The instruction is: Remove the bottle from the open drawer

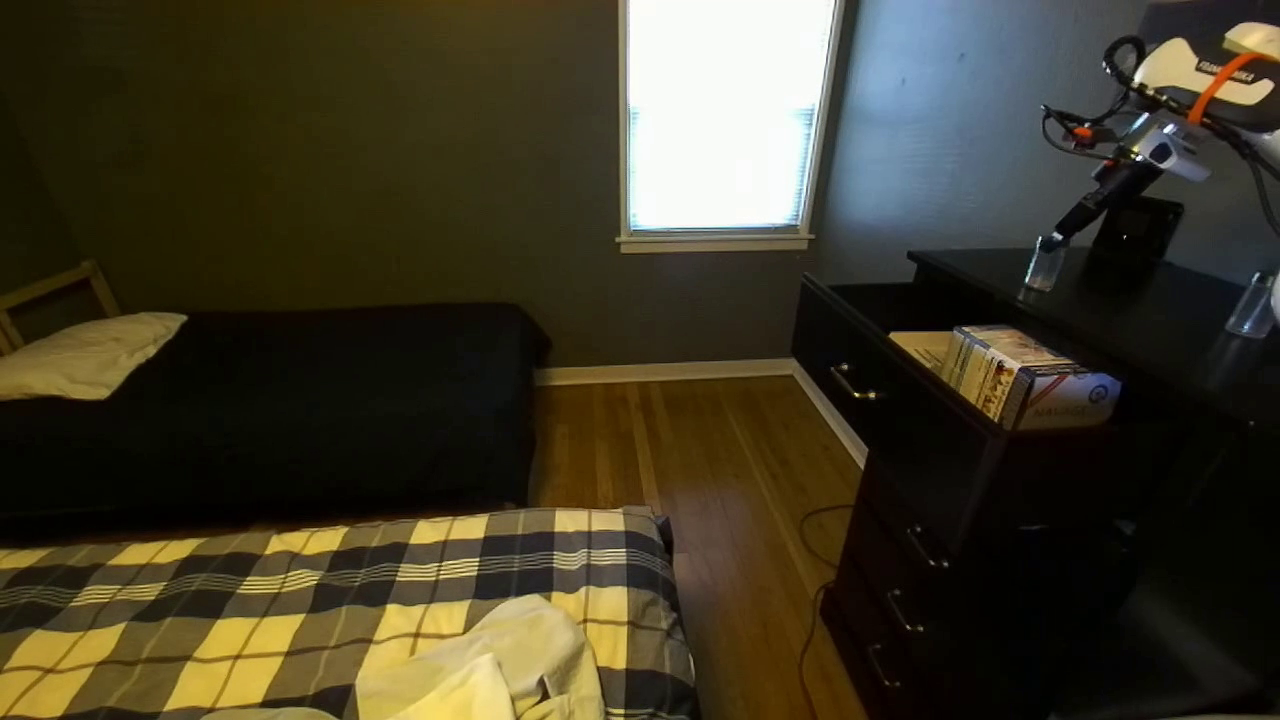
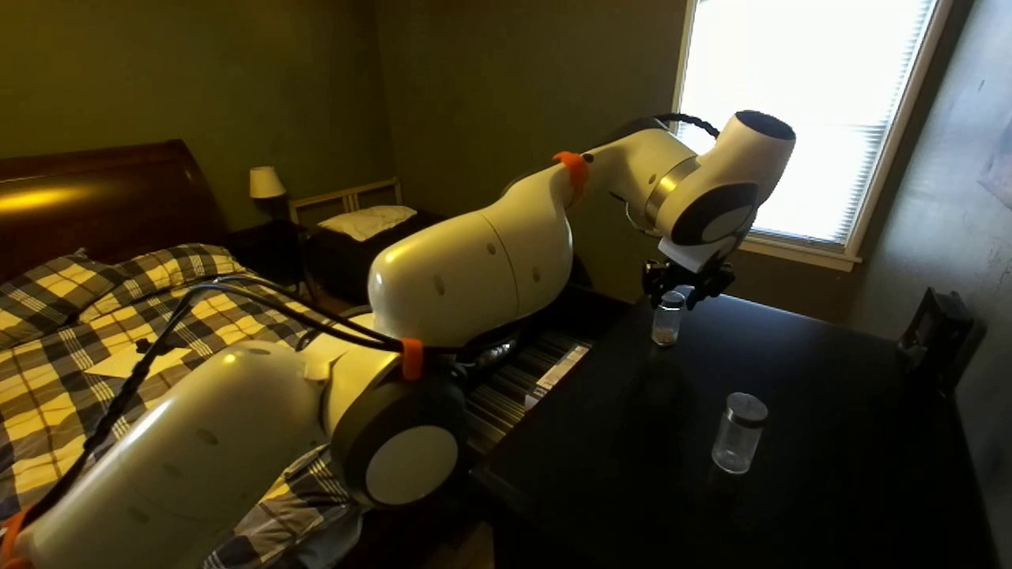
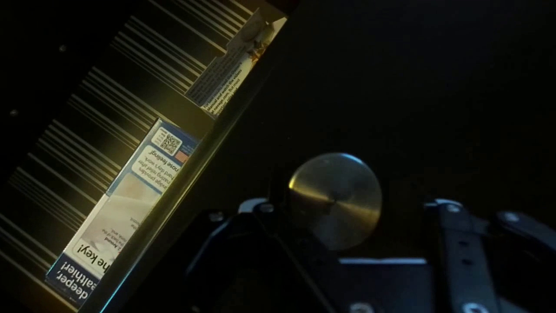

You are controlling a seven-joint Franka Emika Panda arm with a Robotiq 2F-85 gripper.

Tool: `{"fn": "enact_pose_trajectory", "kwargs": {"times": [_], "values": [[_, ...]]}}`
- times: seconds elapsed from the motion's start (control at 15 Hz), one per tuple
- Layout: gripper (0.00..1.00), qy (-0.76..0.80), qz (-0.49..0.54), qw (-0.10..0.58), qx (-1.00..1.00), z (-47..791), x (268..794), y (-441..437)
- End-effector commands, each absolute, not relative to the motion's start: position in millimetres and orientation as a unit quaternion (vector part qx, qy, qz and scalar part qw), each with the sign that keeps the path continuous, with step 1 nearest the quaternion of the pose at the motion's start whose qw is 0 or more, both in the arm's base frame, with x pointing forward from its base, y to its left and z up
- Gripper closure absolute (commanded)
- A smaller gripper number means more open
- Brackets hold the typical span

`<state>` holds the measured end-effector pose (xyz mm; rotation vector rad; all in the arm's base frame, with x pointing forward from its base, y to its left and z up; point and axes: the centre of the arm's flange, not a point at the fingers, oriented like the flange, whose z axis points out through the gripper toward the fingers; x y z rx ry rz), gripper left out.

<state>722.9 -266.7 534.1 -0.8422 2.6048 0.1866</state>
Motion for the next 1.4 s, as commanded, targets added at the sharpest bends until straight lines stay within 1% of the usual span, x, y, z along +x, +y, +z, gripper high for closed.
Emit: {"fn": "enact_pose_trajectory", "kwargs": {"times": [0.0,0.07,0.33,0.53,0.73,1.2,1.27,1.33], "values": [[0.05,0.925,0.056,0.216,-0.308,539.6,722.7,-255.3],[0.0,0.922,0.05,0.219,-0.315,544.0,722.1,-251.5],[0.0,0.879,0.053,0.226,-0.416,568.7,712.7,-222.4],[0.0,0.846,0.031,0.2,-0.493,585.7,685.2,-185.8],[0.0,0.806,0.056,0.177,-0.562,595.2,658.7,-154.5],[0.0,0.688,0.113,0.13,-0.705,597.8,626.2,-104.0],[0.0,0.668,0.12,0.123,-0.724,597.5,625.9,-102.0],[0.0,0.699,0.111,0.14,-0.692,624.0,676.7,-115.1]]}}
